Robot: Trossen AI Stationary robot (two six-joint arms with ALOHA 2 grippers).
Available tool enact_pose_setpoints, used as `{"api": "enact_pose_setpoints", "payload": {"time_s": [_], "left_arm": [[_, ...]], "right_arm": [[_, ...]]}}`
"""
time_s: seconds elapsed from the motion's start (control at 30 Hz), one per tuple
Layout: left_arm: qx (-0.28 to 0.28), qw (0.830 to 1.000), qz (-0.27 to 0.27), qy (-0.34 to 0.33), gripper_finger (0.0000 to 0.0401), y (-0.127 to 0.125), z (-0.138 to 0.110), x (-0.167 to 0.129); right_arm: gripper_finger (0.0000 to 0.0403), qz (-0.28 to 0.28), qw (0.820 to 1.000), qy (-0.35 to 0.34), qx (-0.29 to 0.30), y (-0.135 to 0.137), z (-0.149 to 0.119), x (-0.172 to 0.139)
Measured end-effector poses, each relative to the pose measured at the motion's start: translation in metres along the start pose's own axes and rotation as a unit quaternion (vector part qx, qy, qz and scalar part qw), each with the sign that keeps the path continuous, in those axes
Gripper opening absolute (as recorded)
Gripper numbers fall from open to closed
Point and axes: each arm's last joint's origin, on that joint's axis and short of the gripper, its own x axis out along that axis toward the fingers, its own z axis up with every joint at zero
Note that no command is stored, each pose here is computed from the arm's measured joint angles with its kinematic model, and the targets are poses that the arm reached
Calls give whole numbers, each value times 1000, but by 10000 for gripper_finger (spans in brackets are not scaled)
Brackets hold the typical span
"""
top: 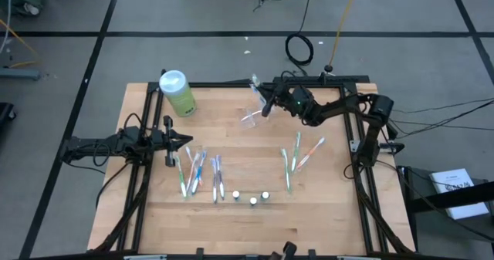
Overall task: Pick & Place toothbrushing station
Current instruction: Put the green toothbrush into the transparent organizer
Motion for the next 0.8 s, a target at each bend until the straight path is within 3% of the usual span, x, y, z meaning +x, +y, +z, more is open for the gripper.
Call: {"api": "enact_pose_setpoints", "payload": {"time_s": [0.8], "left_arm": [[0, 1000, 0, 0, 26, 0, 0, 0]], "right_arm": [[6, -16, 992, 117, 51, -4, -23, -3]]}}
